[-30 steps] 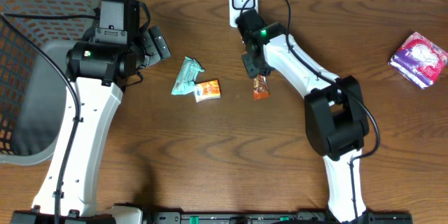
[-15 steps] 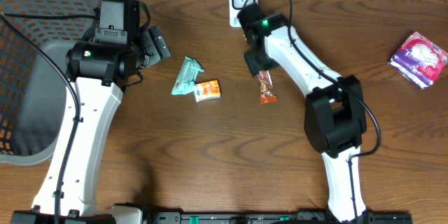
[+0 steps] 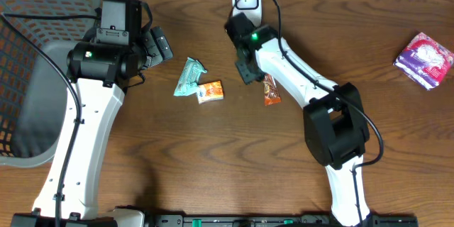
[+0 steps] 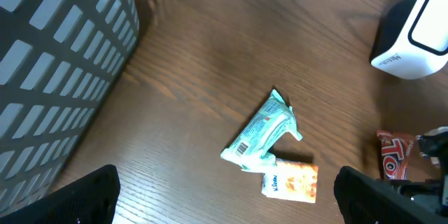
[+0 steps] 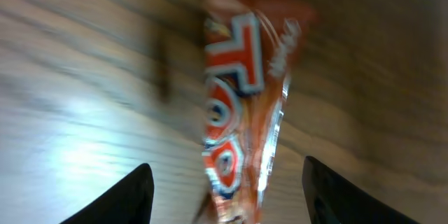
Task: Scan the item barcode
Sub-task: 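Hold the red candy bar up under the white scanner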
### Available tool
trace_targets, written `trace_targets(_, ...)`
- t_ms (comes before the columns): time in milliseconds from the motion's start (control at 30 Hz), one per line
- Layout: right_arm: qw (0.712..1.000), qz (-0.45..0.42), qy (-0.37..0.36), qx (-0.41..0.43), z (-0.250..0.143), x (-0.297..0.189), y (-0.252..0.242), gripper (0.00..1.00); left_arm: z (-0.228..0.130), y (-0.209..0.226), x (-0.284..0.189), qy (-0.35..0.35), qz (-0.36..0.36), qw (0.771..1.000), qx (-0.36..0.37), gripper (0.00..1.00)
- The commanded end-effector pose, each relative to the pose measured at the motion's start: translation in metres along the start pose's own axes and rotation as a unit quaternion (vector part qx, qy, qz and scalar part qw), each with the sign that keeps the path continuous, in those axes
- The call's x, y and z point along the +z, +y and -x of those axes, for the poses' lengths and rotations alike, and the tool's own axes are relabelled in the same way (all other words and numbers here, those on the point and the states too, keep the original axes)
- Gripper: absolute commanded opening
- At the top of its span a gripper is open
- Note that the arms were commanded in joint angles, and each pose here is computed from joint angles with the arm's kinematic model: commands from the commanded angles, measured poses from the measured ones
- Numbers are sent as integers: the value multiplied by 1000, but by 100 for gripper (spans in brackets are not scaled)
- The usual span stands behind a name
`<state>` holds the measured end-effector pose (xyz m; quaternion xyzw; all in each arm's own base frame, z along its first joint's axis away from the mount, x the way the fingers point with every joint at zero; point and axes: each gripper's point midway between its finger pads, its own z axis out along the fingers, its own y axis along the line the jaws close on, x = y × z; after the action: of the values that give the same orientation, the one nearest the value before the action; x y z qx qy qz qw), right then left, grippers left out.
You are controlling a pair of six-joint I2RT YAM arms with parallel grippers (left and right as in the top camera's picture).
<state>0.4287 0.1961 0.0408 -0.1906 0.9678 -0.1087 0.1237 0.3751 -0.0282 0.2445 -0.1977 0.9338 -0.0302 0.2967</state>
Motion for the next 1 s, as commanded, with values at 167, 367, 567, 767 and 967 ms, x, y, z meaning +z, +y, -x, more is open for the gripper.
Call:
trace_targets(167, 1000, 4, 15, 21, -22, 37, -5, 30, 2, 2, 0, -1, 4, 1000, -6, 98)
trace_targets(367, 999, 6, -8, 40, -1, 17, -10, 1, 2, 2, 0, -1, 4, 1000, -6, 98)
trace_targets(567, 994, 35, -80, 66, 58, -51, -25, 1, 2, 2, 0, -1, 4, 1000, -6, 98)
trace_targets(767, 978, 83, -169, 93, 106, -105, -36, 1, 2, 2, 0, -1, 4, 1000, -6, 98)
trace_targets(967, 964, 85, -228, 105, 134, -116, -39, 1, 2, 2, 0, -1, 4, 1000, -6, 98)
